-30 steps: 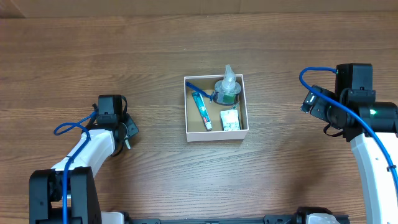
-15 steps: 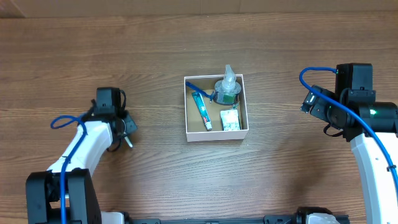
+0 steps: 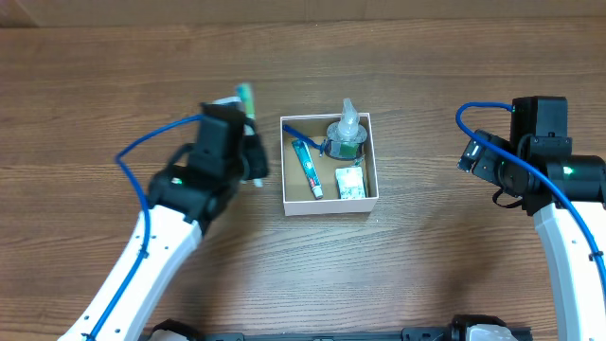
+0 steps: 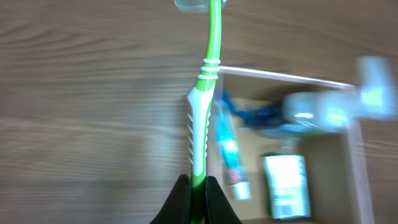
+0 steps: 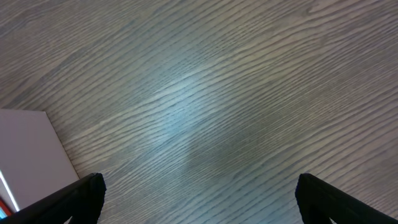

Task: Pack container

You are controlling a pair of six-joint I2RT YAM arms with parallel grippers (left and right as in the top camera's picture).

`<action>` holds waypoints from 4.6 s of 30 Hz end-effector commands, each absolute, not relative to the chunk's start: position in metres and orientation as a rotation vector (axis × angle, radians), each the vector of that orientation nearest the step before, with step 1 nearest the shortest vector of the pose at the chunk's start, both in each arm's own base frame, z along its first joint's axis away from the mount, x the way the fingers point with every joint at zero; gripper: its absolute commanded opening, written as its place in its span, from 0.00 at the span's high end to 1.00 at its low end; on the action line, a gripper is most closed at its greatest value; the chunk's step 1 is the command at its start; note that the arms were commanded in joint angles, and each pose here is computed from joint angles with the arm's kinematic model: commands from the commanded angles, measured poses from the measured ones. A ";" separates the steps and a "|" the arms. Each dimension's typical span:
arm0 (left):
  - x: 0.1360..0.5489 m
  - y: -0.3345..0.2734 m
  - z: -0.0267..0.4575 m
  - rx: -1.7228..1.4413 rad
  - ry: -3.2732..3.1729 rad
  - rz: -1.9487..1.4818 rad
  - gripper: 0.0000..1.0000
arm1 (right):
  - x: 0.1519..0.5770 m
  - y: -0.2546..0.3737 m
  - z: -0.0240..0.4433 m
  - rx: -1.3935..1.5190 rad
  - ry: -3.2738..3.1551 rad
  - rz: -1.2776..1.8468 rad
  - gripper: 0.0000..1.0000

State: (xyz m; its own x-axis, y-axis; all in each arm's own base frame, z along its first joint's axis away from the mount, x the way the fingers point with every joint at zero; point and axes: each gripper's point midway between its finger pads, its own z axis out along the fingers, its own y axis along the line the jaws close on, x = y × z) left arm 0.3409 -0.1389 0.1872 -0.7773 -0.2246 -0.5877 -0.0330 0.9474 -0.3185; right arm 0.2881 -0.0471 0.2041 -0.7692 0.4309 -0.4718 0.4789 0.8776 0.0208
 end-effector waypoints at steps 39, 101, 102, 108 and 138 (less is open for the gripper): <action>0.323 -0.012 0.155 -0.752 2.539 0.013 0.00 | 0.292 -0.049 0.214 0.666 2.539 -0.138 0.00; 0.315 0.028 0.151 -0.913 2.524 0.072 0.00 | 0.233 -0.046 0.310 0.616 2.164 -0.030 0.00; 0.315 0.028 0.151 -0.913 2.524 0.073 0.00 | 0.234 -0.046 0.309 0.617 2.169 -0.031 0.00; 0.315 0.028 0.151 -0.913 2.524 0.073 0.00 | 0.220 -0.045 0.323 0.608 2.105 -0.014 0.00; 0.315 0.028 0.151 -0.913 2.524 0.072 0.00 | 0.231 0.019 0.260 0.173 1.367 0.345 0.00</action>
